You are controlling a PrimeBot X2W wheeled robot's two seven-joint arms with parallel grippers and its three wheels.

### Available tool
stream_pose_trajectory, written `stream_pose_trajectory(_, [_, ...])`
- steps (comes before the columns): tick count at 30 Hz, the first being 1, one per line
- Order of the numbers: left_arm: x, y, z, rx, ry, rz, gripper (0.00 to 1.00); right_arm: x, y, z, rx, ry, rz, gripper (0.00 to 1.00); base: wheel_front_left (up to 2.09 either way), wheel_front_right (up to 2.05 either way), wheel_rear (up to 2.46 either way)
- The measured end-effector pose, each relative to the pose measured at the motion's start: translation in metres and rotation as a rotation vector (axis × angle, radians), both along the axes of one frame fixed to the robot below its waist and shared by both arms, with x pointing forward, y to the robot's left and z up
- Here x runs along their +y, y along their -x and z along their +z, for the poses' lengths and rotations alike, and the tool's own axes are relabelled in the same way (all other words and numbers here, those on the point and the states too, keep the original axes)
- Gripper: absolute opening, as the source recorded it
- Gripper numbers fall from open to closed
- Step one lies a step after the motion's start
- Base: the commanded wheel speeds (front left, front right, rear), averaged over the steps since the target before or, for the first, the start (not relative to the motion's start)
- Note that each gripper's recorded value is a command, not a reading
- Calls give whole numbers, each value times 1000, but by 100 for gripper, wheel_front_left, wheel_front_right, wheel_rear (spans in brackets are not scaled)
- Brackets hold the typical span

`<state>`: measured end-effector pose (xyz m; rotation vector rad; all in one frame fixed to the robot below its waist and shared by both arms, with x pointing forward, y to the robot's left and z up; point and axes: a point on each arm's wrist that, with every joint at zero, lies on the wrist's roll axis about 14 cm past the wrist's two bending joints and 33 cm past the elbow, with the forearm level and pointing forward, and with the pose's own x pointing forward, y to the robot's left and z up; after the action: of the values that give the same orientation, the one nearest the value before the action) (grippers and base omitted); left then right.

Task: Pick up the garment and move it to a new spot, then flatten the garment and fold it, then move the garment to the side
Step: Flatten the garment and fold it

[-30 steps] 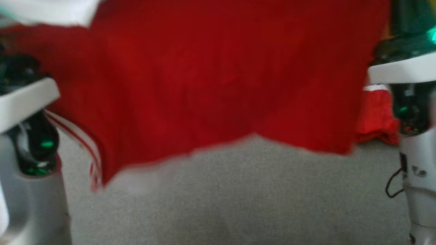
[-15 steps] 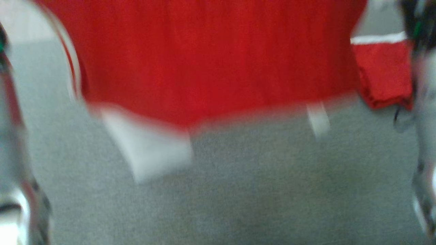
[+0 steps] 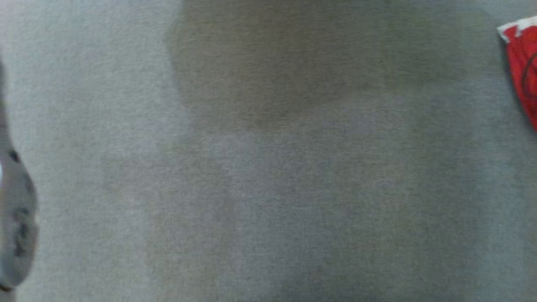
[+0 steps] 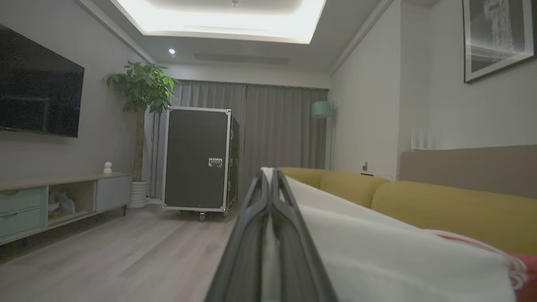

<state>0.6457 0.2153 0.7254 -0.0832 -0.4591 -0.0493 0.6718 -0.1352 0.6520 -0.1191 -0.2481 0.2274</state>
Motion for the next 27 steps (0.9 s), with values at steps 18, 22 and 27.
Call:
stream_pose_trajectory(18, [-36,129,-255,586,-181,-156,0,-3,133,-235,721,312,71,0,0,0,0])
stream_pose_trajectory(22, [-29,163,-280,662,-225,-167,0,-7,157,-240,776,333,91,0,0,0,0])
stream_pose_trajectory(27, [-38,206,-298,741,-244,-224,0,-18,181,-225,788,317,111,0,0,0,0])
